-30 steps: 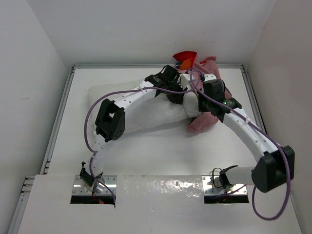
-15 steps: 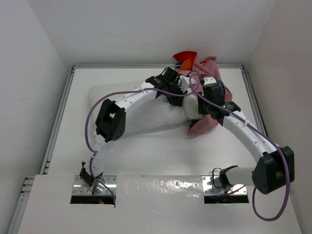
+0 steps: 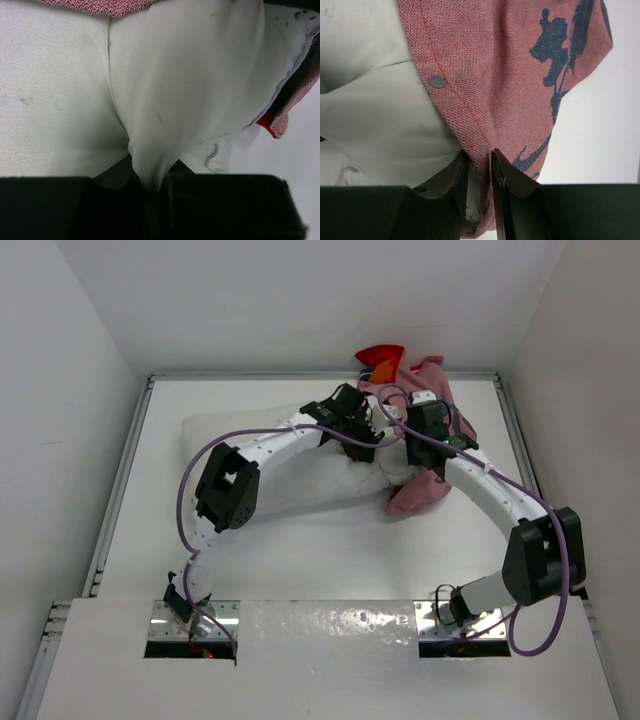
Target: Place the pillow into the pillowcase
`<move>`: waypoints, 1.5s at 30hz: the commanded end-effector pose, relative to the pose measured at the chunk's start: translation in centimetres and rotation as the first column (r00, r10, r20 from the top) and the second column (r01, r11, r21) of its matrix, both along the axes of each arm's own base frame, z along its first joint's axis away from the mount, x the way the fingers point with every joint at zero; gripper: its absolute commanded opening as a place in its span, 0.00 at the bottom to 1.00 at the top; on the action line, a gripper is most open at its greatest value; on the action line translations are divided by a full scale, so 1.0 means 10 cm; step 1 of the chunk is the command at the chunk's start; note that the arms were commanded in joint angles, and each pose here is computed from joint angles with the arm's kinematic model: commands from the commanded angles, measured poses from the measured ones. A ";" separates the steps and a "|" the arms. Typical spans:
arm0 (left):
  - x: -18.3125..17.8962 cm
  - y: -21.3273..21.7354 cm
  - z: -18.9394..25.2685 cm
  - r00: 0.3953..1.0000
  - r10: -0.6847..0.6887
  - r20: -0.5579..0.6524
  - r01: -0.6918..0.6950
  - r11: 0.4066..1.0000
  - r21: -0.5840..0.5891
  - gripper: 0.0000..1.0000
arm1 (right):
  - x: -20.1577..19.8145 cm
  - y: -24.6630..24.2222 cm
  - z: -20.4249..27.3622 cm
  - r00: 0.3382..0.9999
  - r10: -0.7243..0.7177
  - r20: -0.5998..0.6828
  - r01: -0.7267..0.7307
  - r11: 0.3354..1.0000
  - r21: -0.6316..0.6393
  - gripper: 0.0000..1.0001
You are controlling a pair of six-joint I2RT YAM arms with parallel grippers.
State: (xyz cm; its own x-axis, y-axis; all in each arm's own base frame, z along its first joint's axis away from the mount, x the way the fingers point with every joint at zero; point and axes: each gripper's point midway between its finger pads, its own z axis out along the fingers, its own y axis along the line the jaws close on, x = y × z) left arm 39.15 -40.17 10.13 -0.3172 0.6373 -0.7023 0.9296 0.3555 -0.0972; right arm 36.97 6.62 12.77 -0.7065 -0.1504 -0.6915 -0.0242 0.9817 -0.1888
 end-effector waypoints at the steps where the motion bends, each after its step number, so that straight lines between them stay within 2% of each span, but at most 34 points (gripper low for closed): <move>1: -0.20 0.20 -0.28 0.998 -0.007 -0.069 0.015 0.994 0.112 0.00 | 0.14 -0.17 0.41 0.990 -0.052 0.129 0.059 0.997 -0.050 0.24; 5: -0.20 0.19 -0.29 0.997 -0.011 -0.073 0.019 0.994 0.111 0.00 | 0.18 -0.26 0.53 0.984 -0.073 0.159 0.083 0.995 -0.053 0.24; 10: -0.18 0.15 -0.25 0.998 -0.010 -0.068 0.017 0.995 0.099 0.00 | 0.16 -0.21 0.34 0.993 -0.059 0.104 0.063 0.997 -0.044 0.08; 11: -0.18 0.15 -0.26 0.998 -0.009 -0.069 0.016 0.995 0.099 0.00 | 0.17 -0.20 0.33 0.992 -0.059 0.109 0.063 0.997 -0.035 0.07; 16: -0.17 0.13 -0.23 0.998 -0.004 -0.069 0.010 0.996 0.087 0.00 | 0.11 -0.12 0.18 0.997 -0.042 0.068 0.042 0.999 0.003 0.16; 20: -0.13 0.07 -0.22 0.997 0.013 -0.070 -0.008 0.998 0.067 0.00 | 0.09 0.03 0.05 0.999 -0.011 0.036 0.007 0.997 0.083 0.22; 22: -0.12 0.03 -0.21 0.997 0.019 -0.075 -0.015 0.999 0.052 0.00 | 0.05 0.07 -0.07 1.000 -0.005 -0.003 0.006 0.995 0.097 0.11; 23: -0.10 -0.01 -0.16 0.996 0.029 -0.079 -0.026 0.999 0.032 0.00 | 0.04 0.07 -0.11 1.000 -0.006 -0.014 0.007 0.995 0.101 0.01; 24: -0.09 -0.04 -0.14 0.996 0.030 -0.083 -0.029 0.999 0.020 0.00 | 0.03 0.07 -0.11 1.000 -0.008 -0.021 0.010 0.995 0.100 0.00; 27: -0.06 -0.14 0.02 0.994 0.042 -0.104 -0.047 0.998 -0.041 0.00 | -0.02 0.16 0.16 1.000 0.003 0.007 -0.004 0.991 0.135 0.00; 29: 0.04 -0.19 0.21 0.990 0.079 -0.114 -0.089 0.991 -0.095 0.00 | -0.09 0.34 0.59 0.990 0.007 0.138 -0.036 0.978 0.206 0.00; 32: 0.19 -0.25 0.48 0.984 0.131 -0.117 -0.151 0.973 -0.174 0.00 | -0.28 0.67 1.07 0.951 0.006 0.309 -0.121 0.927 0.356 0.00; 33: 0.22 -0.26 0.53 0.984 0.140 -0.110 -0.159 0.969 -0.190 0.00 | -0.33 0.76 1.13 0.946 0.008 0.324 -0.141 0.912 0.386 0.00; 36: 0.33 -0.28 0.65 0.979 0.180 -0.098 -0.197 0.955 -0.222 0.00 | -0.47 1.07 1.20 0.945 0.024 0.325 -0.198 0.835 0.514 0.00; 37: 0.33 -0.32 0.69 0.977 0.182 -0.112 -0.204 0.949 -0.242 0.00 | -0.52 1.15 1.07 0.955 0.013 0.295 -0.186 0.803 0.567 0.00; 39: 0.30 -0.35 0.72 0.975 0.178 -0.137 -0.209 0.942 -0.264 0.00 | -0.50 1.33 1.15 0.942 0.013 0.337 -0.243 0.718 0.652 0.00; 42: 0.22 -0.49 0.83 0.952 0.150 -0.266 -0.242 0.902 -0.357 0.00 | -0.47 1.54 1.08 0.948 0.011 0.317 -0.256 0.620 0.742 0.00; 44: 0.06 -0.64 0.93 0.946 0.014 -0.323 -0.167 0.875 -0.454 0.00 | -0.44 1.57 0.92 0.963 0.008 0.271 -0.217 0.619 0.755 0.00; 45: -0.09 -0.69 1.00 0.926 -0.080 -0.370 -0.126 0.857 -0.500 0.00 | -0.38 1.42 0.76 0.968 -0.049 0.245 -0.154 0.656 0.739 0.00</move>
State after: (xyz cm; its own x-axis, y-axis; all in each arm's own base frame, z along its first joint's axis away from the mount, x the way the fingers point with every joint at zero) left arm 39.47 -43.91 14.98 -0.6040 0.3542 -0.7140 0.7829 0.4316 -0.4482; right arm 32.49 18.75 18.58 -0.5386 0.3400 -0.7709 -0.1106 0.8785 0.4648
